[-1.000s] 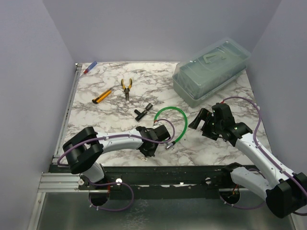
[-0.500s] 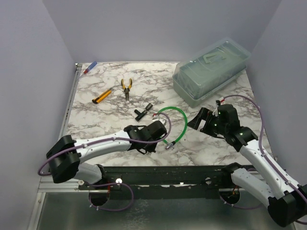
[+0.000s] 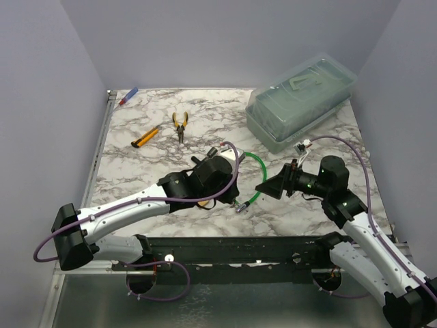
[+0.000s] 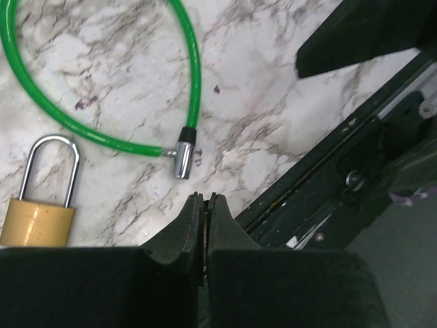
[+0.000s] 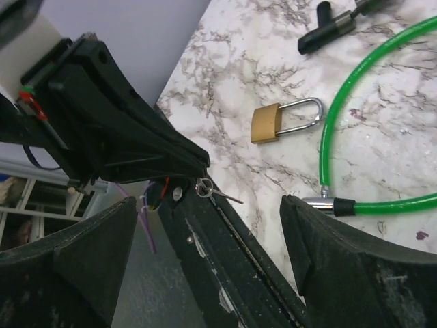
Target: Unlock with the key
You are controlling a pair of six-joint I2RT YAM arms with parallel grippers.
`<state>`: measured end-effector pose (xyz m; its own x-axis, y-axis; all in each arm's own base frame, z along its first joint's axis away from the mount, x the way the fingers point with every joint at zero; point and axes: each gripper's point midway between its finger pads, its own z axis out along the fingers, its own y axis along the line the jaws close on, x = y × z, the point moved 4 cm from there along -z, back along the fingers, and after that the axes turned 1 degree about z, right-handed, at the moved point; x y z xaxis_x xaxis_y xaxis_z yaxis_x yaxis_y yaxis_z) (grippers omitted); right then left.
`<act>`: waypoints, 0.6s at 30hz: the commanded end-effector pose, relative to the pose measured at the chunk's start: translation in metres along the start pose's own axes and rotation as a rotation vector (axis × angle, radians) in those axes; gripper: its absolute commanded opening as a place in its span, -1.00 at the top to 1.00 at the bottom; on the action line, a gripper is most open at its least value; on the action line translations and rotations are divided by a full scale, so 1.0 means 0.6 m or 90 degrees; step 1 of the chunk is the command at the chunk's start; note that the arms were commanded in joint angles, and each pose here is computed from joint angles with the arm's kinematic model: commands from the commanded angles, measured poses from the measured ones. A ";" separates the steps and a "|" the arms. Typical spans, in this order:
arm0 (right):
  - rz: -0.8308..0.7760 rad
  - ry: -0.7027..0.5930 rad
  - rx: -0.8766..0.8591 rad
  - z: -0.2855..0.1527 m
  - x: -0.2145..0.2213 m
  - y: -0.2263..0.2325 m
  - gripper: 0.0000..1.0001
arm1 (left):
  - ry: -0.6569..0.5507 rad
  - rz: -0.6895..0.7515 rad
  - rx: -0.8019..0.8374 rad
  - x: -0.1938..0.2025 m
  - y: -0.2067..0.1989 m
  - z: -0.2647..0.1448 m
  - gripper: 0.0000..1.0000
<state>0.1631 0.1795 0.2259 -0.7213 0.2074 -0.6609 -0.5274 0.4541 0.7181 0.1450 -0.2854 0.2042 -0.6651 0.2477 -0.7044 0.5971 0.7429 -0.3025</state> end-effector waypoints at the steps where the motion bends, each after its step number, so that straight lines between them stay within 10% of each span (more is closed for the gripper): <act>1: -0.061 0.016 -0.091 0.001 0.003 0.029 -0.80 | -0.090 -0.016 0.069 -0.074 -0.045 -0.025 1.00; 18: -0.086 -0.005 -0.085 0.021 -0.008 0.033 -0.06 | -0.167 -0.076 0.095 -0.134 -0.076 -0.010 1.00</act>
<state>0.1577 0.1954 0.2372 -0.6646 0.1491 -0.7322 -0.6564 0.3518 0.6674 0.1619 -0.3239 0.2598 -0.6182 0.0584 -0.7839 0.6059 0.6707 -0.4278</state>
